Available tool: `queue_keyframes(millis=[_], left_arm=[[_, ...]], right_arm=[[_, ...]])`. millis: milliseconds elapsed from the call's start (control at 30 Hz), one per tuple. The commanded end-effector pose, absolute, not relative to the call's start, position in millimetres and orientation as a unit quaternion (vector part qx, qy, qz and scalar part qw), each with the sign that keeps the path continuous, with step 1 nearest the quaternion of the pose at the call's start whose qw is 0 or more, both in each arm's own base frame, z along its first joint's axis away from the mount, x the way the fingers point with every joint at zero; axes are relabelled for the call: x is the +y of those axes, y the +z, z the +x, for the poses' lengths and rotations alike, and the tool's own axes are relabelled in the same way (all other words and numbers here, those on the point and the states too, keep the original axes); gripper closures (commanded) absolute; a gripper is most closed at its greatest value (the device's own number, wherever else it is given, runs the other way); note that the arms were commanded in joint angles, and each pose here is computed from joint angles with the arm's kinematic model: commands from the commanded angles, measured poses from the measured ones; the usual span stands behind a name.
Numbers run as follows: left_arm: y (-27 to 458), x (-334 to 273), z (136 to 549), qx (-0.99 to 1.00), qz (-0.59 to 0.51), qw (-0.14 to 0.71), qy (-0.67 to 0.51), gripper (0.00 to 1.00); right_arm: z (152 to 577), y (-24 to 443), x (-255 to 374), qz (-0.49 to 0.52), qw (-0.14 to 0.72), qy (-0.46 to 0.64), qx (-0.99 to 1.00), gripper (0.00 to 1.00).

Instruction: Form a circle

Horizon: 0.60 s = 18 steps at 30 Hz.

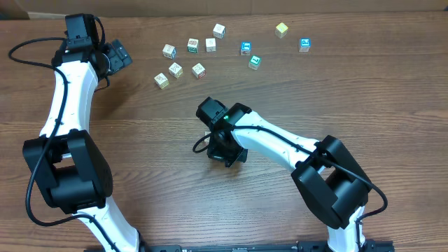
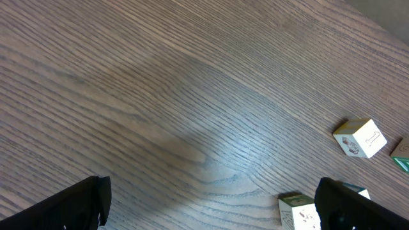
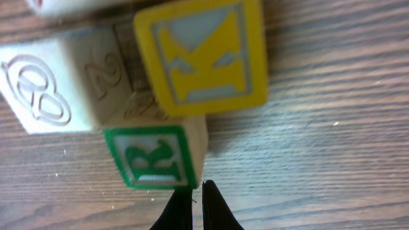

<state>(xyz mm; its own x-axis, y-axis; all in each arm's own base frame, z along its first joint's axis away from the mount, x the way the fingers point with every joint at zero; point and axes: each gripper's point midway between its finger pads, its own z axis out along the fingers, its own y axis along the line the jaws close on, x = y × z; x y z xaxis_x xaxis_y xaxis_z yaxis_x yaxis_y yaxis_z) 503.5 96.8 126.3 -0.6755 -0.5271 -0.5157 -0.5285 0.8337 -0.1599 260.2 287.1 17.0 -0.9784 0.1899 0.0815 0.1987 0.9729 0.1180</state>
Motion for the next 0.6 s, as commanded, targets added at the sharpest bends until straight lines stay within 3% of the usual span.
queue_keyframes(millis=[0,567], left_arm=[[136.2,93.5,506.7,0.913,-0.286,0.292,-0.002,0.00],[136.2,93.5,506.7,0.913,-0.286,0.292,-0.002,0.00]], right_arm=[[273.1,22.0,285.3,-0.109,0.022,-0.066,-0.992,0.95],[268.1,24.6,284.3,-0.100,0.042,-0.071,-0.992,0.96]])
